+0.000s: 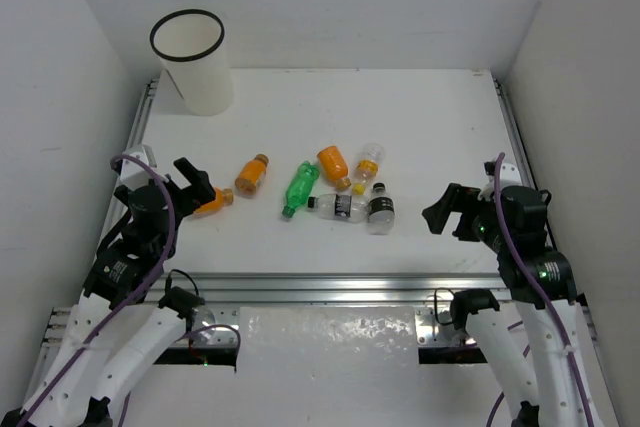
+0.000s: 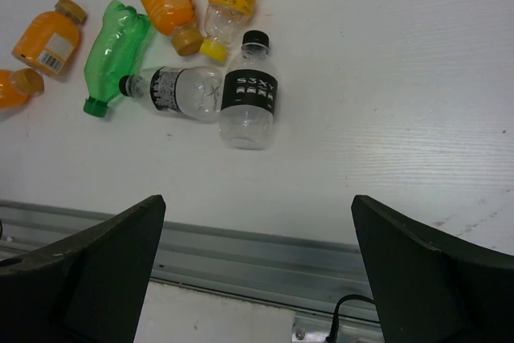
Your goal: Put the plastic bottles in the bin
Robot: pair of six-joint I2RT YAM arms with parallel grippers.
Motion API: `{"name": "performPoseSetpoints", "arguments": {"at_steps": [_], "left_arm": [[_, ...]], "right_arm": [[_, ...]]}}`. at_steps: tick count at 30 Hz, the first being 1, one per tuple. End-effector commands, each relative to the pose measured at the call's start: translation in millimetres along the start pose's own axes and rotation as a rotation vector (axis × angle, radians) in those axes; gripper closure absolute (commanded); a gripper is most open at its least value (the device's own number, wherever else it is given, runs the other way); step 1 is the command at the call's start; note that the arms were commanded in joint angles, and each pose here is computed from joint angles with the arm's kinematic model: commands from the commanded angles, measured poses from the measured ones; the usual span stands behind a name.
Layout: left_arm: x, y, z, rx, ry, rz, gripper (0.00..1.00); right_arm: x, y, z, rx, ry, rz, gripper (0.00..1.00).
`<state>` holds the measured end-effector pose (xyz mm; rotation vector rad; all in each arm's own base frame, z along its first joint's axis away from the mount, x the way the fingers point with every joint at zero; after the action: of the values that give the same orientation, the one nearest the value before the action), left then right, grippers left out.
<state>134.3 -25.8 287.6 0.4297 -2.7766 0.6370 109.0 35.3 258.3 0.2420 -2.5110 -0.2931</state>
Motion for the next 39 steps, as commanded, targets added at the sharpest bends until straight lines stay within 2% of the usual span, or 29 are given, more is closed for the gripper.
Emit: {"name": "performPoseSetpoints", "arguments": {"at_steps": [1,8,11,12,13,15,19,20,23,30,33,39], "left_arm": [[1.2,-3.0,-8.8,0.032,-0.04,0.011,0.0],[1.8,-2.5,-8.8,0.033,-0.042,0.013,0.0],[0.3,-3.7,-7.4,0.029,-0.035,0.021,0.0],[-0.5,-4.5,-7.9,0.029,-0.036,0.021,0.0],[-2.4,-5.0,-6.6,0.021,-0.026,0.017,0.0],[-4.1,-5.5,-5.9,0.014,-0.017,0.008,0.0],[-7.5,-7.0,-3.2,0.002,0.0,0.008,0.0],[-8.0,-7.1,-2.8,-0.001,0.002,0.006,0.0],[-9.6,-7.2,-1.4,-0.007,0.009,0.001,0.0],[-11.6,-9.7,-0.1,-0.018,0.02,0.023,0.0],[-15.2,-14.0,2.8,-0.038,0.05,0.051,0.0],[-24.4,-26.3,12.1,-0.096,0.141,0.144,0.0]], "right_arm": [[0.1,1.2,-10.4,0.004,-0.072,0.0,0.01],[-14.0,7.3,-10.6,-0.023,-0.061,-0.098,0.01],[-38.6,5.6,-11.7,-0.038,-0.045,-0.118,0.01],[-47.4,5.2,-10.9,-0.047,-0.02,-0.129,0.01],[-67.6,2.1,-3.4,-0.08,0.071,-0.128,0.01],[-90.2,2.6,-3.8,-0.09,0.098,-0.166,0.01],[-138.2,6.4,7.3,-0.048,0.19,-0.141,0.04],[-155.8,6.6,15.0,-0.046,0.259,-0.134,0.06],[-186.2,13.6,28.5,0.006,0.357,-0.098,0.09],[-216.1,4.9,63.2,0.008,0.414,-0.08,0.24],[-220.6,2.0,67.3,0.03,0.404,-0.077,0.4],[-207.3,4.2,50.7,0.091,0.274,-0.102,0.6]]}}
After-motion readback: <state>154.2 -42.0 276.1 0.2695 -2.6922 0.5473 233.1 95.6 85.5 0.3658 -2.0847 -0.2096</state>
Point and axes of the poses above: each gripper's point midway between its finger pads, its own x axis back along the fingers, its own y axis along the line the jaws close on, z = x × y, the point moved 10 cm from there along x, back along the fingers, and after that the axes turned 6 degrees about x, right-handed, at the moved point
